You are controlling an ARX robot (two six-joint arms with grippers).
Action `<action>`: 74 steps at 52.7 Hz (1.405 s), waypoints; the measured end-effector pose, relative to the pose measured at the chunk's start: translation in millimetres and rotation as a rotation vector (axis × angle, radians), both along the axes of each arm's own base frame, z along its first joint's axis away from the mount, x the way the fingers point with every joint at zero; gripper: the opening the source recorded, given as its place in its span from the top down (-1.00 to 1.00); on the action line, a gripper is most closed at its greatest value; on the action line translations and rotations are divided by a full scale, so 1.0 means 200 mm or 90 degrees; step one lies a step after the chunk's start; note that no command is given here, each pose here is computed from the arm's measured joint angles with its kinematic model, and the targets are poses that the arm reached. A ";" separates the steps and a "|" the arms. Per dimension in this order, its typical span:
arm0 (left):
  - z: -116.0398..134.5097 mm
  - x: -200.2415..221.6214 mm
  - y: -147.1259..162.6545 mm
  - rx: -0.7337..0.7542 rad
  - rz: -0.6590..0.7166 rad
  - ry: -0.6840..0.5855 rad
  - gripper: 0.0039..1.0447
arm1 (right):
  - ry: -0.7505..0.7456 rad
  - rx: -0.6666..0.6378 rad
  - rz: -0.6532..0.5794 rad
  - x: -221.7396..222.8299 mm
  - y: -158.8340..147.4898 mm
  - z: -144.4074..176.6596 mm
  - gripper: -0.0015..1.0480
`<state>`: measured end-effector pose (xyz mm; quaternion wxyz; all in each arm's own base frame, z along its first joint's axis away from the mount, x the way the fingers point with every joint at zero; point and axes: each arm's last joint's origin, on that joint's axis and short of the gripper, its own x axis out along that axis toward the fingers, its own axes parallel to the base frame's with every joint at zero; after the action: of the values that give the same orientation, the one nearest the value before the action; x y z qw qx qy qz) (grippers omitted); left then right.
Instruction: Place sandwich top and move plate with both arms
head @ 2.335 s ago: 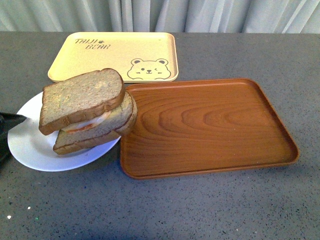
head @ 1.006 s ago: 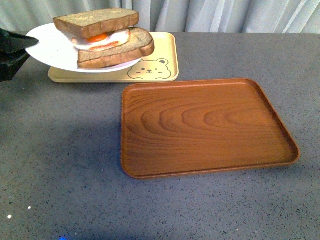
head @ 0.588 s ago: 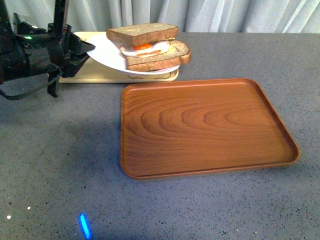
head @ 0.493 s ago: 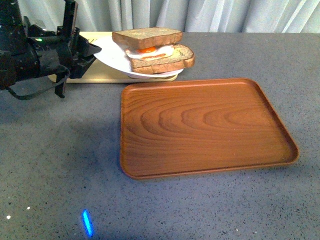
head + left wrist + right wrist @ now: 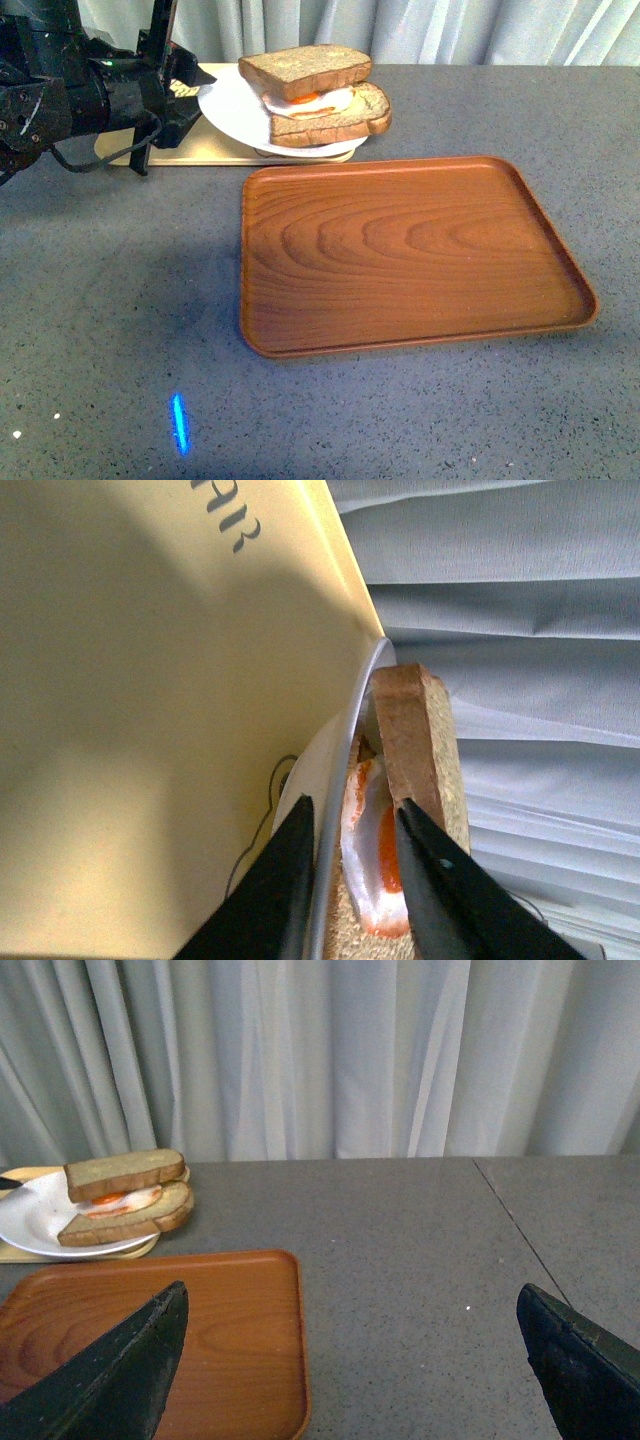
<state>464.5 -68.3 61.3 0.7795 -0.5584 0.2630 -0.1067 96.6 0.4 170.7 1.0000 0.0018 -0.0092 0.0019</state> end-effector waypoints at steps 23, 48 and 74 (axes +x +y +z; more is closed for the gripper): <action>-0.04 -0.15 0.24 0.014 0.011 -0.011 -0.86 | 0.000 0.000 0.000 0.00 0.00 0.00 -0.82; 0.16 -0.62 0.43 0.258 0.143 -0.256 -0.37 | 0.000 0.000 0.000 0.00 0.00 0.00 -0.82; 0.19 -0.85 0.39 0.454 0.195 -0.235 0.98 | -0.001 0.000 0.000 0.00 0.00 0.00 -0.82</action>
<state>293.6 9.0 99.7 0.9646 -0.2581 0.0532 0.0100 96.5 0.3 170.9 0.9999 0.0018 -0.0100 0.0017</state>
